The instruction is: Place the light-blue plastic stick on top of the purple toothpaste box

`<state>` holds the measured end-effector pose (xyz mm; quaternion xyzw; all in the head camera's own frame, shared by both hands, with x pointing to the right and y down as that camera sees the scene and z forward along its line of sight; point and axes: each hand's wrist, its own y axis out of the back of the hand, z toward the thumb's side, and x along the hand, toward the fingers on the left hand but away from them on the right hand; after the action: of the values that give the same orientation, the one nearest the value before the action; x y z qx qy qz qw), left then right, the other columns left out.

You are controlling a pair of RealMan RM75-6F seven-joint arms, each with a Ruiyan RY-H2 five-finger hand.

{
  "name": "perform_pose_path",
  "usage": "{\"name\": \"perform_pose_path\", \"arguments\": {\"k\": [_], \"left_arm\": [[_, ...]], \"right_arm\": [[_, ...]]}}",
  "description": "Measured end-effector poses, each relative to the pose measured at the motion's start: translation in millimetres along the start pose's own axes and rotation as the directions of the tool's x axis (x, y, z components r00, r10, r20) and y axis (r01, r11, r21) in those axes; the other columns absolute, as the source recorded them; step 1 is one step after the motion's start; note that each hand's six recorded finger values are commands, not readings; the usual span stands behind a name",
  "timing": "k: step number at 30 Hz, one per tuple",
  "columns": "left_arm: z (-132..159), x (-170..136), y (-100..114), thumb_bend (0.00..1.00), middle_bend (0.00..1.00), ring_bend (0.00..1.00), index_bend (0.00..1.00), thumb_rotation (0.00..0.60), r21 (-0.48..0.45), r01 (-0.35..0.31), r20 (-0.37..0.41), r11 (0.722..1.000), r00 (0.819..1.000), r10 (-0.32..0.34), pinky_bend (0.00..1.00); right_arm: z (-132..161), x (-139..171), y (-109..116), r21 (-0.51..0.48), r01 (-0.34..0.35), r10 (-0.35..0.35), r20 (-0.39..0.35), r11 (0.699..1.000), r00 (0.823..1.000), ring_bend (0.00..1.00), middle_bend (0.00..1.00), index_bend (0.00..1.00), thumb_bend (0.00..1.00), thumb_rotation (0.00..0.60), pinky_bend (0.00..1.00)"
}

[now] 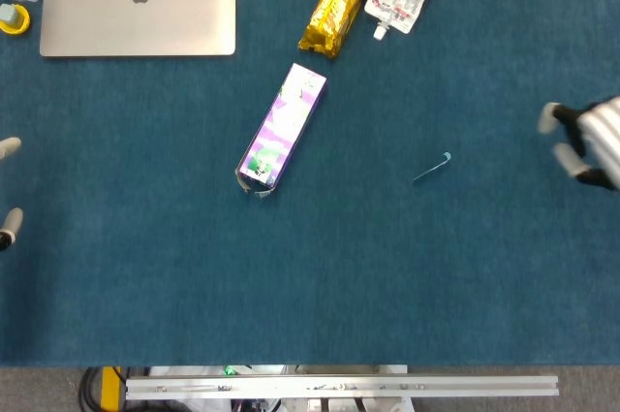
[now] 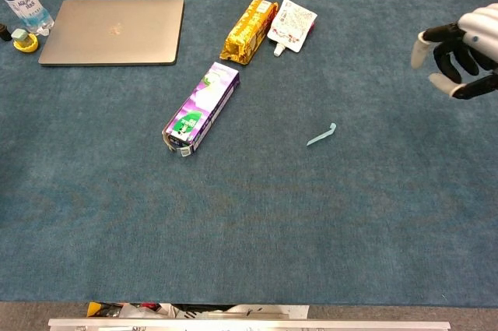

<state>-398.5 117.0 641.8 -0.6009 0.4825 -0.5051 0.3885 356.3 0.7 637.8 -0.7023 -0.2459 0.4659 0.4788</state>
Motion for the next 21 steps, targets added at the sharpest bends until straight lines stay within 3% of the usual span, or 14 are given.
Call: {"name": "perform_pose_path", "arguments": {"k": [4, 12, 21], "left_arm": [[-4, -4, 0, 0.26, 0.14, 0.14, 0.21, 0.6, -0.002, 0.002, -0.007, 1.0, 1.0, -0.002, 0.1], [-8, -6, 0, 0.26, 0.14, 0.14, 0.21, 0.6, -0.007, -0.003, -0.015, 1.0, 1.0, 0.003, 0.1], [-14, -8, -1, 0.26, 0.14, 0.14, 0.21, 0.6, -0.009, -0.002, -0.027, 1.0, 1.0, 0.001, 0.1]], "right_arm": [[19, -29, -10, 0.005, -0.019, 0.02, -0.026, 1.0, 0.999, 1.0, 1.0, 0.53, 0.37, 0.6, 0.99], [57, -73, -39, 0.066, -0.089, 0.095, -0.097, 0.994, 0.991, 1.0, 1.0, 0.54, 0.37, 0.6, 1.0], [77, -80, -72, 0.123, -0.167, 0.184, -0.141, 0.978, 0.973, 1.0, 1.0, 0.55, 0.37, 0.6, 1.0]]}}
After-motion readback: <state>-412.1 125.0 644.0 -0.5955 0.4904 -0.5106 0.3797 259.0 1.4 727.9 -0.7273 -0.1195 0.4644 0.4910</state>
